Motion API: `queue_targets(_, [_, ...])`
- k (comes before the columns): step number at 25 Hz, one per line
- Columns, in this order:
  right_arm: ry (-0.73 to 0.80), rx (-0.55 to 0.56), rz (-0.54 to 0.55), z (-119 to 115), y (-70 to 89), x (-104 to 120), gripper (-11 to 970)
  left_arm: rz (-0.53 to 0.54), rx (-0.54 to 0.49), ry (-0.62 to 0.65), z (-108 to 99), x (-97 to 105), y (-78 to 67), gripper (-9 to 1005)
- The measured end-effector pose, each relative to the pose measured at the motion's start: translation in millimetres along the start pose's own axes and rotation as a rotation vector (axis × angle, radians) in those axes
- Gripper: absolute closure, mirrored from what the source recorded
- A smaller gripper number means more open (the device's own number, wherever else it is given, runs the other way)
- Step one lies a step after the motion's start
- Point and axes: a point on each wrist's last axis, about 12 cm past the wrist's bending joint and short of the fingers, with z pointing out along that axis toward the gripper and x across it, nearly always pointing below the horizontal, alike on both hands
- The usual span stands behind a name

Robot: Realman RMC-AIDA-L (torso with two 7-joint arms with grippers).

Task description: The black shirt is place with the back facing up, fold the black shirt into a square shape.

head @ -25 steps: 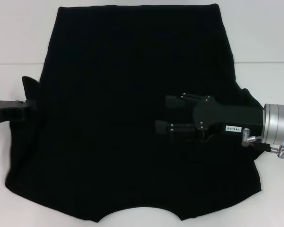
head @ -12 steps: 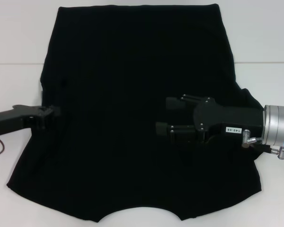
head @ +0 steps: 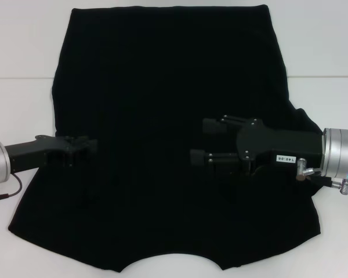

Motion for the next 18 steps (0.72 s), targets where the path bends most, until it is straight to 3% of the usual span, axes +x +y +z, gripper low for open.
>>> queue_targets(5, [-0.003, 0.003, -0.001, -1, -0.7, -1, 42, 0.007, 0.052, 0.006, 1, -1, -6.5, 735])
queue_targets(10, [-0.025, 0.035, 0.016, -9, -5.5, -5, 43, 0.01, 0.213, -0.061, 0, -7, -24.8, 573])
queue_targets(15, [-0.022, 0.149, 0.165, -31, -22.0, -6, 43, 0.068, 0.397, -0.211, 5, -8, -49.2, 424])
queue_targets(18, [-0.006, 0.223, 0.275, -49, -32.0, -5, 42, 0.091, 0.449, -0.27, 14, -6, -59.2, 320])
